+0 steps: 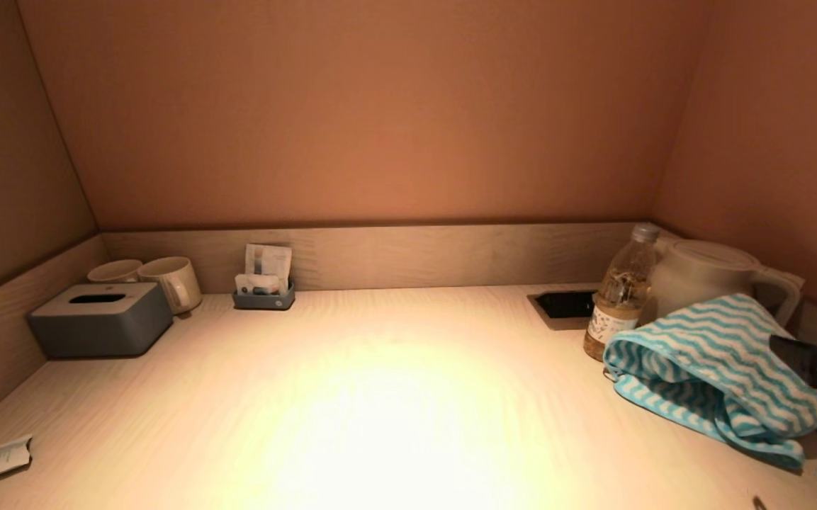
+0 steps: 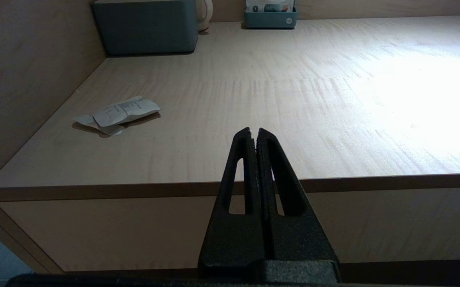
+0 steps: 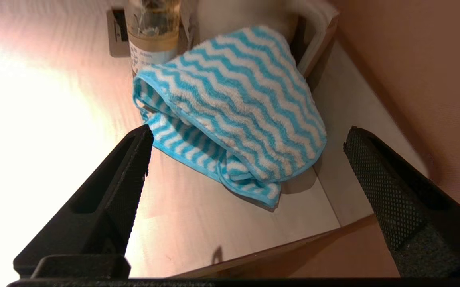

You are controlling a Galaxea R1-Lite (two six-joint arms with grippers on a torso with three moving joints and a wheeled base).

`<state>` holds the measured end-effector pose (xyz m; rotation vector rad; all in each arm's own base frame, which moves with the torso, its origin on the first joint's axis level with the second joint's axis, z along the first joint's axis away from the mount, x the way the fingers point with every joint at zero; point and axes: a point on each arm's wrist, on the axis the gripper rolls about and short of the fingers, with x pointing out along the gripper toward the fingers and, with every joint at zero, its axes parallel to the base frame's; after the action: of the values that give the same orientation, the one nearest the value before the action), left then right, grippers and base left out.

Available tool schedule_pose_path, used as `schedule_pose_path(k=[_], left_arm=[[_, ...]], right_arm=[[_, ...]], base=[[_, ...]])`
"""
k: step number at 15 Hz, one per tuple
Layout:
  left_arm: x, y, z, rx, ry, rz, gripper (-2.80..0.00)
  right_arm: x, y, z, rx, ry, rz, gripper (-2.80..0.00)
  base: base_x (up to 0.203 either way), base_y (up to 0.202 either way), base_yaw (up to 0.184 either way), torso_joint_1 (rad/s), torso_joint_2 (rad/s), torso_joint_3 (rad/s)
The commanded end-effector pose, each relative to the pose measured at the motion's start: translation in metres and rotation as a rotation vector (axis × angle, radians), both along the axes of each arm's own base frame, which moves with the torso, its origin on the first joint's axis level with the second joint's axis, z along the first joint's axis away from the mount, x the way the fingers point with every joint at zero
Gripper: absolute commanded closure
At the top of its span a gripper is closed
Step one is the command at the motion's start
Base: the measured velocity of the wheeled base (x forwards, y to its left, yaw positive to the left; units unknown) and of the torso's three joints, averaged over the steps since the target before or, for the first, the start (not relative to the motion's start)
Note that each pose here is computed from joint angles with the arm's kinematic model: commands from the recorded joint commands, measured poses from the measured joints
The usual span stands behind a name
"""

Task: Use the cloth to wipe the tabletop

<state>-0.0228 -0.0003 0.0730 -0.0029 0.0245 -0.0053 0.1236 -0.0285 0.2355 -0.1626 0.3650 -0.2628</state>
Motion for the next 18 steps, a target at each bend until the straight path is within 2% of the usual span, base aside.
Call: schedule_pose_path(k=[1, 6, 7, 10, 14, 18], left_arm=[[0.000, 0.000, 0.000, 0.000, 0.000, 0.001, 0.00], [0.000, 0.000, 0.000, 0.000, 0.000, 0.001, 0.00], [0.000, 0.000, 0.000, 0.000, 0.000, 0.001, 0.00], [0.000, 0.000, 0.000, 0.000, 0.000, 0.001, 0.00], [0.000, 0.000, 0.000, 0.000, 0.000, 0.001, 0.00], [0.000, 0.000, 0.000, 0.000, 0.000, 0.001, 0.00]], right_arm=[[-0.027, 0.007, 0.009, -0.032, -0.067, 0.017, -2.80], [-0.052, 0.012, 0.015, -0.065, -0.140, 0.025, -2.80], [-0.055, 0.013, 0.015, -0.068, -0.150, 0.024, 0.00], [-0.063, 0.014, 0.019, -0.075, -0.184, 0.025, 0.00], [-0.095, 0.021, 0.024, -0.090, -0.293, 0.038, 0.00], [-0.117, 0.026, 0.026, -0.046, -0.394, 0.045, 0.00]], base=[[0.000, 0.000, 0.000, 0.000, 0.00, 0.000], [0.000, 0.000, 0.000, 0.000, 0.00, 0.000], [0.000, 0.000, 0.000, 0.000, 0.00, 0.000], [0.000, 0.000, 0.000, 0.000, 0.00, 0.000], [0.000, 0.000, 0.000, 0.000, 0.00, 0.000], [0.000, 0.000, 0.000, 0.000, 0.00, 0.000]])
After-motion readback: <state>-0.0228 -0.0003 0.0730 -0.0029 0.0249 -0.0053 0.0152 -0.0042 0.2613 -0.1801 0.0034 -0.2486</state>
